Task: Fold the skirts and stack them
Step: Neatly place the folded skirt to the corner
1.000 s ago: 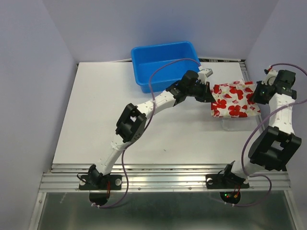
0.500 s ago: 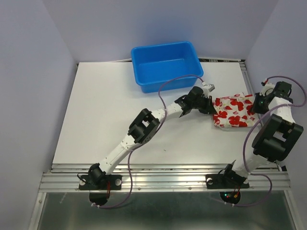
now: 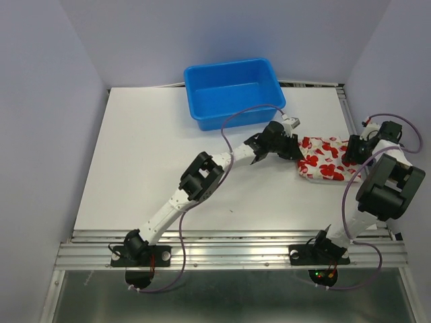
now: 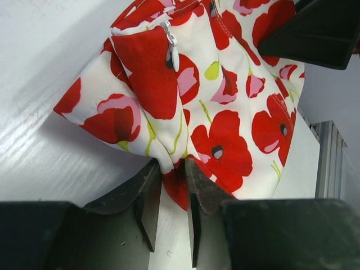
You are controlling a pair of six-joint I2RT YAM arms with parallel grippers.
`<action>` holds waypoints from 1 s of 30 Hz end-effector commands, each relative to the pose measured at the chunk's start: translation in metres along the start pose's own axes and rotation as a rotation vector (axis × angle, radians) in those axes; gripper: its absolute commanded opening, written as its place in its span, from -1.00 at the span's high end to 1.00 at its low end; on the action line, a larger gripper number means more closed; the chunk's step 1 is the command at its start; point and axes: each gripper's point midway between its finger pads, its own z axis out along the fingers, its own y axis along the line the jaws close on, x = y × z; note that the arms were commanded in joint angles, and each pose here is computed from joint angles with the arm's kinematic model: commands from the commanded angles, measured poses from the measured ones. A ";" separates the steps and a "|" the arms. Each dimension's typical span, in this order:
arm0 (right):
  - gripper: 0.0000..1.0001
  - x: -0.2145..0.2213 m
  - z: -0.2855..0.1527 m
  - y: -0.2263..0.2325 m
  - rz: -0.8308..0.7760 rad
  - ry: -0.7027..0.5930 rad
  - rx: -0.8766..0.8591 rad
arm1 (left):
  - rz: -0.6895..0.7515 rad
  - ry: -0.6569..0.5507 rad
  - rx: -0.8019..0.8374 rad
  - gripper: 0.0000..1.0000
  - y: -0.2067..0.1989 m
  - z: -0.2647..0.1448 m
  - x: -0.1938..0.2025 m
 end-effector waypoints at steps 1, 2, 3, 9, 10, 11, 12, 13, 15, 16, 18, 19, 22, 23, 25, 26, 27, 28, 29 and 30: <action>-0.32 -0.046 -0.019 -0.006 -0.031 -0.127 0.022 | 0.159 -0.126 0.099 0.22 -0.083 -0.045 -0.082; -0.38 -0.050 -0.023 -0.004 -0.034 -0.137 0.014 | 0.173 -0.129 0.091 -0.09 -0.088 -0.051 -0.087; -0.42 -0.053 -0.027 -0.003 -0.038 -0.144 0.010 | 0.200 -0.142 0.078 -0.14 -0.090 -0.059 -0.096; -1.00 -0.078 -0.078 0.031 -0.077 -0.241 -0.094 | 0.257 -0.172 -0.069 -0.90 -0.101 -0.135 -0.130; -1.00 -0.082 -0.084 0.038 -0.096 -0.256 -0.107 | 0.282 -0.150 -0.112 -0.97 -0.090 -0.144 -0.121; -1.00 -0.090 -0.097 0.043 -0.112 -0.289 -0.110 | 0.309 -0.192 -0.142 -0.97 -0.100 -0.166 -0.137; -1.00 -0.094 -0.103 0.049 -0.126 -0.302 -0.119 | 0.318 -0.198 -0.170 -0.97 -0.095 -0.179 -0.142; -1.00 -0.096 -0.109 0.053 -0.122 -0.309 -0.126 | 0.325 -0.197 -0.193 -0.97 -0.091 -0.191 -0.144; -1.00 -0.109 -0.131 0.069 -0.150 -0.347 -0.156 | 0.324 -0.184 -0.264 -0.97 -0.075 -0.231 -0.150; -1.00 -0.113 -0.138 0.080 -0.161 -0.356 -0.181 | 0.333 -0.171 -0.257 -0.97 -0.081 -0.240 -0.147; -1.00 -0.118 -0.147 0.107 -0.187 -0.365 -0.247 | 0.373 -0.195 -0.292 -0.97 -0.074 -0.286 -0.162; -1.00 -0.117 -0.154 0.121 -0.183 -0.366 -0.277 | 0.372 -0.171 -0.329 -0.97 -0.063 -0.300 -0.155; -1.00 -0.112 -0.154 0.179 -0.213 -0.366 -0.380 | 0.498 -0.174 -0.442 -0.97 -0.050 -0.361 -0.167; -1.00 -0.101 -0.152 0.195 -0.215 -0.357 -0.408 | 0.503 -0.135 -0.488 -0.97 -0.045 -0.380 -0.154; -1.00 -0.092 -0.149 0.239 -0.246 -0.372 -0.488 | 0.518 -0.115 -0.583 -0.97 -0.029 -0.414 -0.135; -1.00 -0.073 -0.138 0.252 -0.245 -0.336 -0.507 | 0.522 -0.112 -0.585 -0.97 -0.028 -0.423 -0.125; -1.00 -0.065 -0.133 0.265 -0.254 -0.321 -0.525 | 0.524 -0.114 -0.592 -0.97 -0.025 -0.432 -0.117; -1.00 -0.052 -0.131 0.294 -0.287 -0.308 -0.585 | 0.525 -0.118 -0.608 -0.97 -0.023 -0.438 -0.107; -1.00 -0.029 -0.116 0.303 -0.269 -0.247 -0.597 | 0.528 -0.116 -0.618 -0.97 -0.020 -0.446 -0.086; -1.00 -0.018 -0.110 0.312 -0.282 -0.228 -0.606 | 0.528 -0.113 -0.628 -0.97 -0.016 -0.450 -0.077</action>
